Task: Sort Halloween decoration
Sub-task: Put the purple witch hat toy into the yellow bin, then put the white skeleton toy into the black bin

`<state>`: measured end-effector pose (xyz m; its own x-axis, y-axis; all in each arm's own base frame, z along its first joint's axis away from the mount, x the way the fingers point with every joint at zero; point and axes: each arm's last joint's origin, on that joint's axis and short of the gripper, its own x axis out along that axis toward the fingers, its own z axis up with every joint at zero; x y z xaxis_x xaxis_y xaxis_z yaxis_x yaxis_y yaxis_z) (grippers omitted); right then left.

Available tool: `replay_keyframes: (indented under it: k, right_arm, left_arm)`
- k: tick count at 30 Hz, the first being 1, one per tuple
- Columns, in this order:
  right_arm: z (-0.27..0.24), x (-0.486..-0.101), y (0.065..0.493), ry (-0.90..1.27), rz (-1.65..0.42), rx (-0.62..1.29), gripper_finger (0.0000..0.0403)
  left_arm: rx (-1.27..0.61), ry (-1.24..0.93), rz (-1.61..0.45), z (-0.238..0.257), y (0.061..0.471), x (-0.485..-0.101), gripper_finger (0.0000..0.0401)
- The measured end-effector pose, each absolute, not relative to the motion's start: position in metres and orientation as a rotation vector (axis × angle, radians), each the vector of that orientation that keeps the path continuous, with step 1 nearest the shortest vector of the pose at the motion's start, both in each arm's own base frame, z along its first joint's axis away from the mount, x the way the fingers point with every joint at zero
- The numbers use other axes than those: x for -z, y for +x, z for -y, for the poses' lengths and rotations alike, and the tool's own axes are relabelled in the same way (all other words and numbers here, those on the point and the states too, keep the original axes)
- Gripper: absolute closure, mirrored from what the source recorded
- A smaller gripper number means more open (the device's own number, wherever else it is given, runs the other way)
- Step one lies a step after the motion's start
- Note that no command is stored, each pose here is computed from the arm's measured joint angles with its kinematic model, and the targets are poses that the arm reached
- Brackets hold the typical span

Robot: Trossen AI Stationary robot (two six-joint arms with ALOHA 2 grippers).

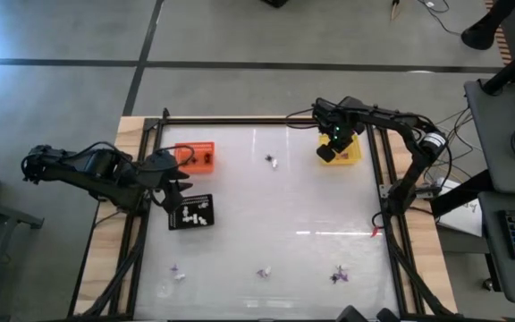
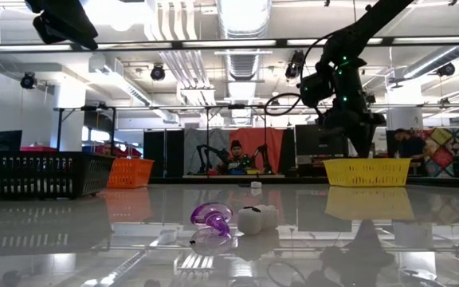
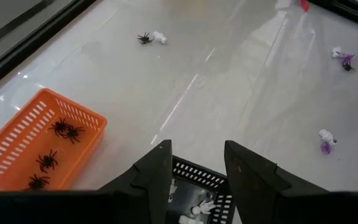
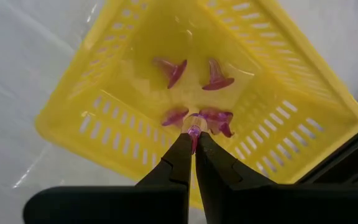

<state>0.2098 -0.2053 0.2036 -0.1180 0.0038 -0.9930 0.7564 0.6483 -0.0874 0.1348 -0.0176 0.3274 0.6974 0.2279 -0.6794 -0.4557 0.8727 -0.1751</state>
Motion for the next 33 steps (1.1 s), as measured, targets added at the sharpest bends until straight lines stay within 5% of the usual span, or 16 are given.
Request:
replay_keyframes:
  k: [9,22,33]
  right_arm:
    - [0.2085,-0.2033,0.2134,0.625,-1.527,0.726,0.0389]
    - [0.2099,-0.2032,0.215,0.653,-1.493,0.767,0.0311]
    - [0.2052,-0.2041,0.215,0.731,-1.489,0.825,0.0306]
  left_arm:
    - [-0.407,-0.394,-0.693,0.0176,0.1348,-0.3274,0.0271]
    - [-0.408,-0.397,-0.693,0.0176,0.1348,-0.3274,0.0271]
    - [-0.383,-0.335,-0.685,0.0179,0.137,-0.3286,0.0271]
